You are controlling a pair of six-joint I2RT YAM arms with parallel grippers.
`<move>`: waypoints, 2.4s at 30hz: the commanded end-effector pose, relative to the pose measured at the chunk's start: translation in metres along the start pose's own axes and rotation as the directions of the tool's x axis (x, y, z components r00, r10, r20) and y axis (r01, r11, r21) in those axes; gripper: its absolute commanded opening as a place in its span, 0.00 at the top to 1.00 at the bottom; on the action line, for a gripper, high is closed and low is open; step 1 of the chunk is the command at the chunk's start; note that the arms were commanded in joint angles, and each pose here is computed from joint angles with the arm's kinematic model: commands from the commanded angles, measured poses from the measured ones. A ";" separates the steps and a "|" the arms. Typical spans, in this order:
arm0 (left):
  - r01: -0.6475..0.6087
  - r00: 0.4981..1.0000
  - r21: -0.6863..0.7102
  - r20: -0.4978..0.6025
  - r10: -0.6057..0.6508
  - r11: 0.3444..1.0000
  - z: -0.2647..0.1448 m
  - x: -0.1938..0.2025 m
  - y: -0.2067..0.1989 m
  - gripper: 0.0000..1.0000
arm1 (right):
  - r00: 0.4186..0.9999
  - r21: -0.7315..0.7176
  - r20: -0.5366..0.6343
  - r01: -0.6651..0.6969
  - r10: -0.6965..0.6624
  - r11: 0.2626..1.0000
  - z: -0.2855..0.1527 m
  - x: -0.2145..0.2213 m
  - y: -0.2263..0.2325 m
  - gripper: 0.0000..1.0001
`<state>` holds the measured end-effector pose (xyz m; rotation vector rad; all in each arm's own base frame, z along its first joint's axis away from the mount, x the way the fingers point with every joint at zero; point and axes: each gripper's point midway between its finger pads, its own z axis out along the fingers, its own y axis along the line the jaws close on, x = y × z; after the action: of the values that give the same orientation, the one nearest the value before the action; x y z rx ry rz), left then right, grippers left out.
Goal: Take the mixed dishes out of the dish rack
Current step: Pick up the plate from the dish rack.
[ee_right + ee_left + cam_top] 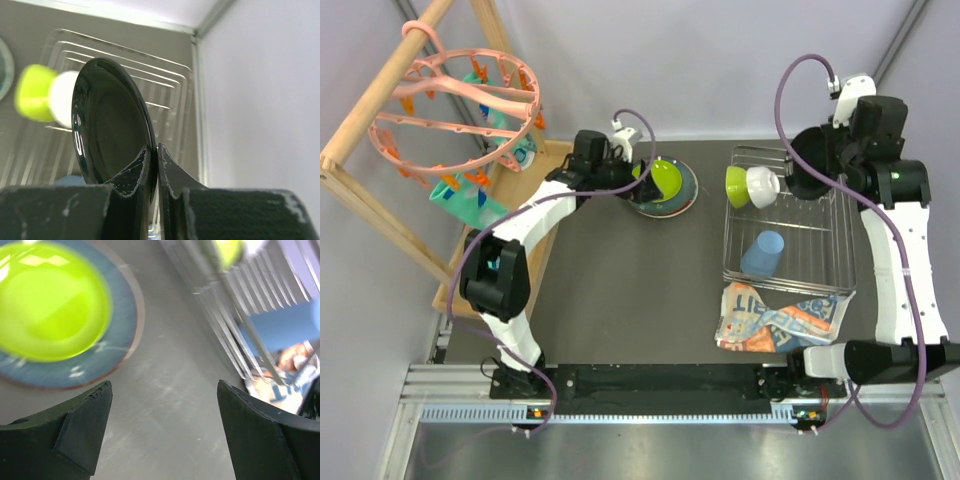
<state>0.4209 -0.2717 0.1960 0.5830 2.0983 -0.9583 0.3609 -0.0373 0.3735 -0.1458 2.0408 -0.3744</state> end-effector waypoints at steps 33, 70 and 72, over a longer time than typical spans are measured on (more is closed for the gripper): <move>-0.400 0.916 0.358 0.162 0.366 0.843 -0.006 -0.054 -0.175 0.11 | 0.982 -0.617 0.189 0.125 -0.008 0.777 -0.063 -0.006 0.155 1.00; -0.377 0.926 0.421 0.142 0.351 0.825 0.012 -0.036 -0.199 1.00 | 0.976 -0.653 0.216 0.168 -0.031 0.739 -0.075 0.009 0.163 1.00; -0.371 0.928 0.439 0.140 0.346 0.819 0.011 -0.033 -0.202 1.00 | 0.976 -0.653 0.216 0.169 -0.032 0.739 -0.075 0.010 0.163 0.97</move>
<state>0.3216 -0.4059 0.2728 1.1197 1.7630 -1.2317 0.3008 0.1230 0.3233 -0.7253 1.9815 0.3127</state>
